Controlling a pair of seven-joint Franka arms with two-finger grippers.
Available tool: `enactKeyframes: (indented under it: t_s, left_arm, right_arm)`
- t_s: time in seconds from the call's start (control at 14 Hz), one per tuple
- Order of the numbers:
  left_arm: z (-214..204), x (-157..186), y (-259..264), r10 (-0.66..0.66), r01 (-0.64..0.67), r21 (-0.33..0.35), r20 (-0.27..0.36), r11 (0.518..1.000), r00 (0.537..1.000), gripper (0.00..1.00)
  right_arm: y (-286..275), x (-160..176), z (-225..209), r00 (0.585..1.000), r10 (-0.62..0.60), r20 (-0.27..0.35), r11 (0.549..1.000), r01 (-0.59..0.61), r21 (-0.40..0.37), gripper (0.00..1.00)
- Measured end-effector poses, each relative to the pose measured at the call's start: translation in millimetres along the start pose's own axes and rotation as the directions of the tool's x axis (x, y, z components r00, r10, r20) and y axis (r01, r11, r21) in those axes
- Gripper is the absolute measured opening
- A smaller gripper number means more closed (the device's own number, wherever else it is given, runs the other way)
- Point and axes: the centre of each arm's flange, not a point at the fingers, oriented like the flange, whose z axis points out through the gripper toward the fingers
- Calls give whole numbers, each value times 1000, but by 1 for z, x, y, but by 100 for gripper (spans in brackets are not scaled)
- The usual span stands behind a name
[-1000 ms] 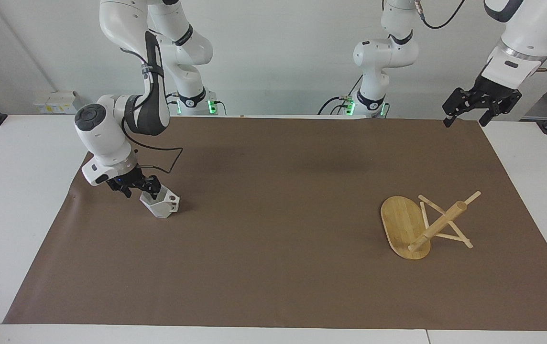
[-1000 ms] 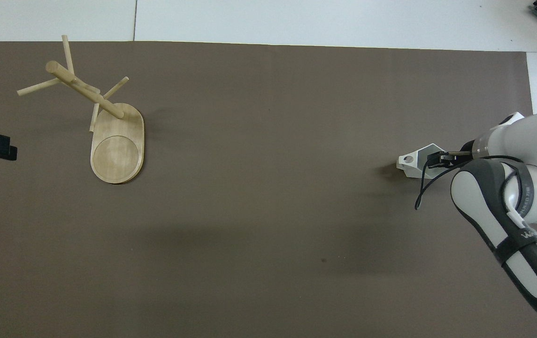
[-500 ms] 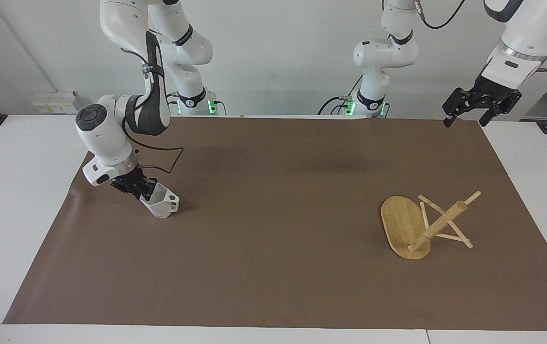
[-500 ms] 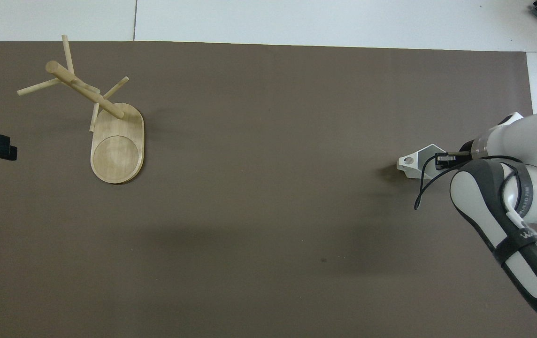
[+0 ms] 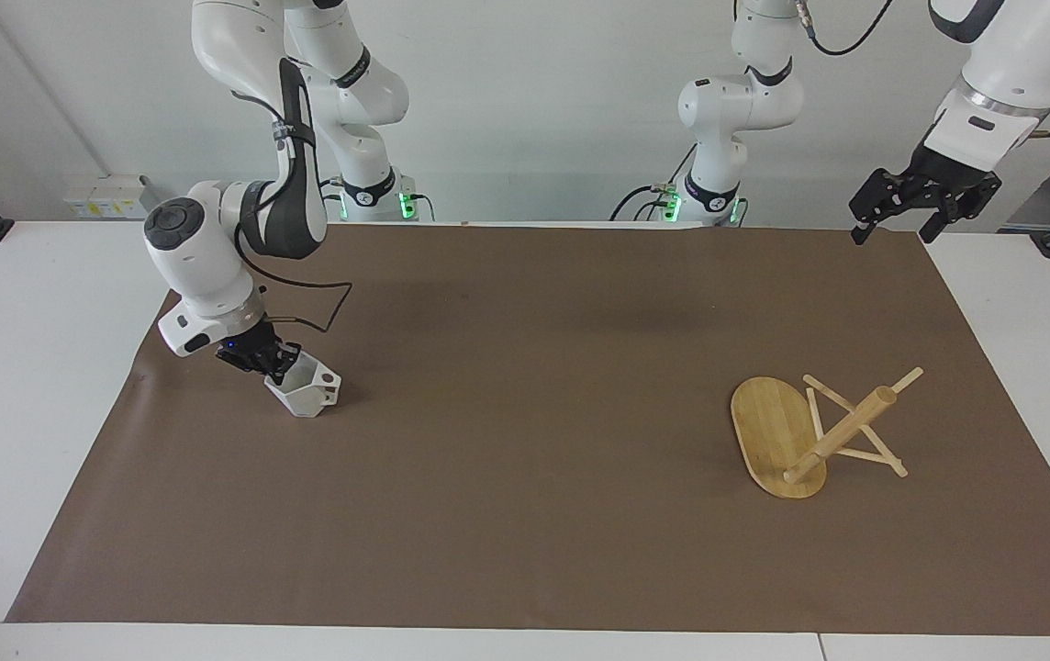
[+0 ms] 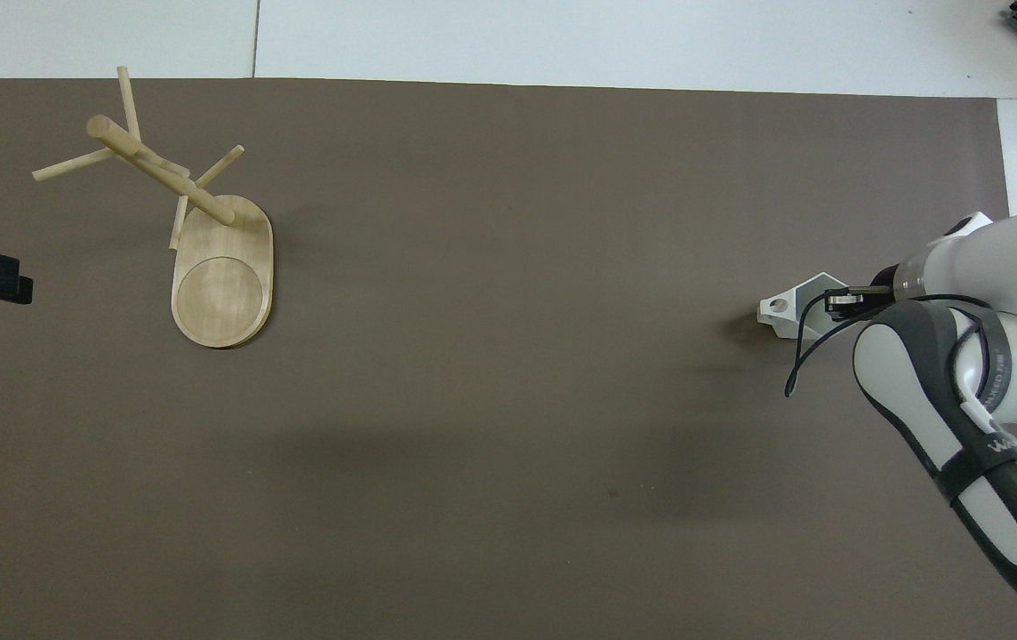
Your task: Hang cup on rack
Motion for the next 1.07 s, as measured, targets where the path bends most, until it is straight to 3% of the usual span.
enactKeyframes:
  t_s: [1.07]
  left_arm:
    - [0, 0, 0, 0, 0, 0, 1, 1000, 1000, 100]
  right_arm:
    - [1, 17, -30, 999, 7, -33, 1000, -7, -1, 4]
